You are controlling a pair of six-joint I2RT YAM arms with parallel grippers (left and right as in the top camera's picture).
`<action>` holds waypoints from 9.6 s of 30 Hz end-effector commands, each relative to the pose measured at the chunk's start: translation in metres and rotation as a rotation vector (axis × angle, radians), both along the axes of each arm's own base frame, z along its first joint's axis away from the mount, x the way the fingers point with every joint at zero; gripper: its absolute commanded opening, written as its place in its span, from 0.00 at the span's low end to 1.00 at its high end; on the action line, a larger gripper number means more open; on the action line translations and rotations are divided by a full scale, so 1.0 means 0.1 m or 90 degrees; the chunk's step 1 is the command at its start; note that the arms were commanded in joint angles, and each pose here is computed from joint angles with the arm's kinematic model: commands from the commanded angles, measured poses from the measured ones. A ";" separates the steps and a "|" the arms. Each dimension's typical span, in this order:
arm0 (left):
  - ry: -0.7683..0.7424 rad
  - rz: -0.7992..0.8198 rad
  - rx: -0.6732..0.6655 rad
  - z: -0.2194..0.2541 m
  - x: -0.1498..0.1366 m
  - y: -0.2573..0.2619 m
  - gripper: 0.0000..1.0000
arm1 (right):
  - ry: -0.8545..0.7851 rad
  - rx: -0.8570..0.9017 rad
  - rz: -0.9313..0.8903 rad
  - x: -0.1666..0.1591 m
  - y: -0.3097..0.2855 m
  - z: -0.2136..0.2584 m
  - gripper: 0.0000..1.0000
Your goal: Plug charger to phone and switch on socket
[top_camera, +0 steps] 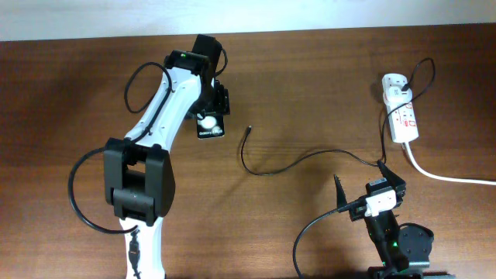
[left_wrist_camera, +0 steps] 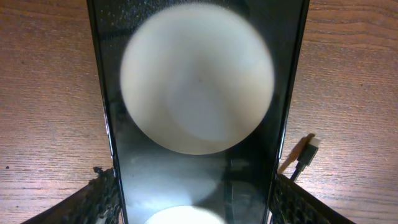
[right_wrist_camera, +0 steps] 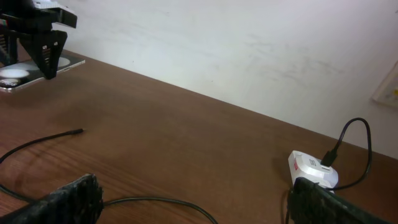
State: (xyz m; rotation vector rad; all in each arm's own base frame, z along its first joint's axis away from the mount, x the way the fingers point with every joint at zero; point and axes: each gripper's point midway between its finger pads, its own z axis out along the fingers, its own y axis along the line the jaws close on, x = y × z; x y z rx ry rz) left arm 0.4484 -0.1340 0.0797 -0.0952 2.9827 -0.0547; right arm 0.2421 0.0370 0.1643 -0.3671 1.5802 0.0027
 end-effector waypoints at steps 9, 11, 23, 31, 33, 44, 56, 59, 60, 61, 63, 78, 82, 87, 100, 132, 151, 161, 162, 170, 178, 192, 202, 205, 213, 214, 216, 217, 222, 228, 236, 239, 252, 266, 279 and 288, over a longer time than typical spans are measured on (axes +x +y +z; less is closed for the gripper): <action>-0.039 -0.010 -0.006 0.24 0.16 -0.05 0.33 | 0.000 -0.002 0.005 0.00 0.02 -0.02 0.99; -0.043 -0.010 -0.007 0.29 0.17 -0.05 0.28 | 0.000 -0.002 0.005 0.00 0.02 -0.02 0.99; -0.057 -0.009 -0.031 0.55 0.19 -0.11 0.00 | 0.000 -0.002 0.005 0.00 0.02 -0.02 0.99; -0.028 0.070 -0.061 0.66 0.11 -0.05 0.00 | 0.000 -0.002 0.005 0.00 0.02 -0.02 0.99; -0.003 0.079 -0.089 0.66 0.04 -0.09 0.00 | 0.000 -0.002 0.005 0.00 0.02 -0.02 0.99; 0.088 0.192 -0.171 0.67 -0.15 -0.04 0.00 | 0.000 -0.002 0.005 0.00 0.02 -0.02 0.99; 0.154 0.352 -0.161 0.66 -0.30 0.27 0.00 | 0.000 -0.002 0.005 0.00 0.02 -0.02 0.99; 0.170 0.418 -0.158 0.65 -0.33 0.32 0.00 | 0.000 -0.002 0.005 0.00 0.02 -0.02 0.99; 0.174 0.441 -0.158 0.65 -0.34 0.34 0.00 | 0.000 -0.002 0.005 0.00 0.02 -0.02 0.99; 0.176 0.465 -0.158 0.65 -0.33 0.34 0.00 | 0.000 -0.002 0.005 0.00 0.02 -0.02 0.99; 0.176 0.495 -0.154 0.65 -0.33 0.36 0.00 | 0.000 -0.002 0.005 0.00 0.02 -0.02 0.99; 0.203 0.511 -0.174 0.67 -0.38 0.30 0.00 | 0.000 -0.002 0.005 0.00 0.02 -0.02 0.99; 0.221 0.510 -0.193 0.69 -0.41 0.25 0.00 | 0.000 -0.002 0.005 0.00 0.02 -0.02 0.99; 0.249 0.509 -0.216 0.72 -0.47 0.17 0.00 | 0.000 -0.002 0.005 0.00 0.02 -0.02 0.99; 0.311 0.505 -0.282 0.82 -0.56 -0.02 0.00 | 0.000 -0.002 0.005 0.00 0.02 -0.02 0.99; 0.435 0.489 -0.456 1.17 -0.65 -0.39 0.00 | -0.001 -0.002 0.005 0.00 0.02 -0.02 0.99; 0.434 0.489 -0.454 1.16 -0.65 -0.39 0.00 | -0.048 0.350 0.005 -0.02 -0.02 0.47 0.99; 0.433 0.489 -0.454 1.16 -0.65 -0.39 0.00 | 0.007 0.352 -0.009 -0.04 -0.02 0.53 0.99; 0.433 0.489 -0.454 1.16 -0.65 -0.39 0.00 | 0.010 0.350 -0.010 -0.03 -0.02 0.57 0.99; 0.428 0.491 -0.443 1.14 -0.65 -0.36 0.00 | 0.080 0.346 -0.030 0.10 -0.03 0.84 0.99; 0.428 0.491 -0.443 1.14 -0.65 -0.36 0.00 | 0.229 0.345 -0.069 0.26 -0.02 1.07 0.99; 0.427 0.491 -0.443 1.14 -0.65 -0.36 0.00 | 0.326 0.230 0.012 0.25 0.18 1.41 0.99; 0.427 0.490 -0.443 1.14 -0.65 -0.36 0.00 | 0.495 0.207 -0.007 0.30 0.18 1.49 0.99; 0.421 0.491 -0.435 1.12 -0.64 -0.35 0.00 | 0.507 0.208 -0.009 0.34 0.18 1.44 0.99; 0.388 0.495 -0.391 1.02 -0.62 -0.24 0.00 | 0.595 0.234 0.024 0.44 0.30 1.17 0.99; 0.384 0.496 -0.383 1.01 -0.62 -0.23 0.00 | 0.606 0.235 0.023 0.46 0.30 1.13 0.99; 0.362 0.500 -0.351 0.94 -0.60 -0.15 0.00 | 0.623 0.239 0.024 0.48 0.31 1.07 0.99; 0.351 0.504 -0.333 0.91 -0.59 -0.11 0.00 | 0.631 0.241 0.026 0.49 0.32 1.04 0.99; 0.290 0.513 -0.248 0.77 -0.54 0.06 0.00 | 0.667 0.258 0.048 0.54 0.39 0.93 0.99; 0.222 0.537 -0.146 0.66 -0.50 0.25 0.00 | 0.713 0.282 0.075 0.60 0.48 0.80 0.99; 0.159 0.509 -0.117 0.63 -0.37 0.18 0.00 | 0.777 0.319 0.132 0.68 0.68 0.61 0.95; 0.160 0.531 -0.118 0.63 -0.38 0.14 0.00 | 0.792 0.329 0.178 0.72 0.85 0.57 0.90; 0.171 0.592 -0.124 0.63 -0.42 -0.01 0.00 | 0.791 0.405 0.133 1.06 1.40 0.53 0.72; 0.197 0.618 -0.148 0.65 -0.46 -0.14 0.00 | 0.845 0.500 0.097 1.25 1.84 0.31 0.67; 0.209 0.609 -0.159 0.66 -0.49 -0.23 0.00 | 0.825 0.528 0.059 1.32 2.09 0.30 0.63; 0.207 0.585 -0.158 0.66 -0.53 -0.38 0.00 | 0.822 0.535 0.030 1.32 2.24 0.21 0.59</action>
